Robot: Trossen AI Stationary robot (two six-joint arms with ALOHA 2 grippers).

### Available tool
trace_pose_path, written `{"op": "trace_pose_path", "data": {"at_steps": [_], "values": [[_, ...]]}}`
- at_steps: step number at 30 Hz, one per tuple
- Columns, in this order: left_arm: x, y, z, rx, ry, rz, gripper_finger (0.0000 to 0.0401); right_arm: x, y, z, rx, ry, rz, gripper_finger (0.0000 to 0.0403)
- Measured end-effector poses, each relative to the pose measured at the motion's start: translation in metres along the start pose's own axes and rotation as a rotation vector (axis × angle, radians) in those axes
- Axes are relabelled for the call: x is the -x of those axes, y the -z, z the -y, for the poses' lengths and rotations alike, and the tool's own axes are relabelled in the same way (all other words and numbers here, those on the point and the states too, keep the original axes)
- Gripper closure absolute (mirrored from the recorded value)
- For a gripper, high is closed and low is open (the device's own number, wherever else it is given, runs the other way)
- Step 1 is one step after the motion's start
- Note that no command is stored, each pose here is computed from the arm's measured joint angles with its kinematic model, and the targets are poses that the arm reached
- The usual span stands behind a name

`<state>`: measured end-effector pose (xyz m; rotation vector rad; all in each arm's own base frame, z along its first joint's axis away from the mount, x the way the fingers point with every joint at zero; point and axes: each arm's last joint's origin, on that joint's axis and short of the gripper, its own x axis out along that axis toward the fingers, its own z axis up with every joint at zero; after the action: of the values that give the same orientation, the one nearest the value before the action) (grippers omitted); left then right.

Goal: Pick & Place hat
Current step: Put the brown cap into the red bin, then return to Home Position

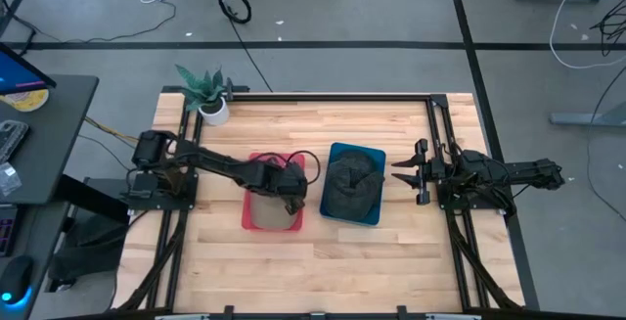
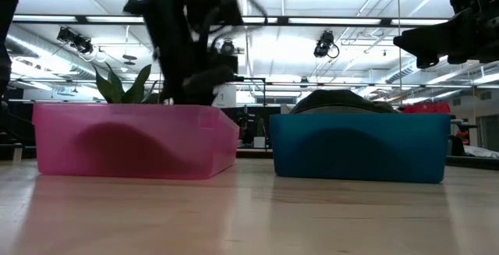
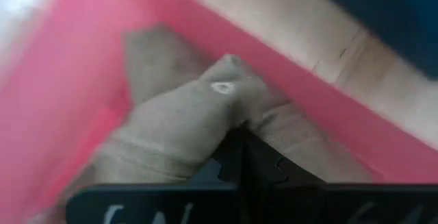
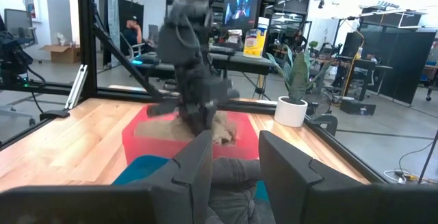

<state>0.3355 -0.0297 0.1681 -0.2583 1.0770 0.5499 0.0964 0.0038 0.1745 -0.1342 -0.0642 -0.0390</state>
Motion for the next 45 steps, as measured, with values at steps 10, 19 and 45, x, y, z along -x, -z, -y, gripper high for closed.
{"op": "trace_pose_path", "data": {"at_steps": [10,19,45], "values": [[-0.032,0.023,-0.016,0.025,0.050,0.022,0.0398,0.000,-0.001,0.000,-0.001,0.001,0.007,0.0279],[-0.006,-0.011,0.008,-0.147,0.104,0.146,0.0370,0.000,-0.001,0.000,-0.001,0.001,0.007,0.0279],[0.034,-0.041,0.031,-0.313,0.108,0.247,0.0362,0.000,-0.001,0.000,-0.001,0.001,0.008,0.0279]]}}
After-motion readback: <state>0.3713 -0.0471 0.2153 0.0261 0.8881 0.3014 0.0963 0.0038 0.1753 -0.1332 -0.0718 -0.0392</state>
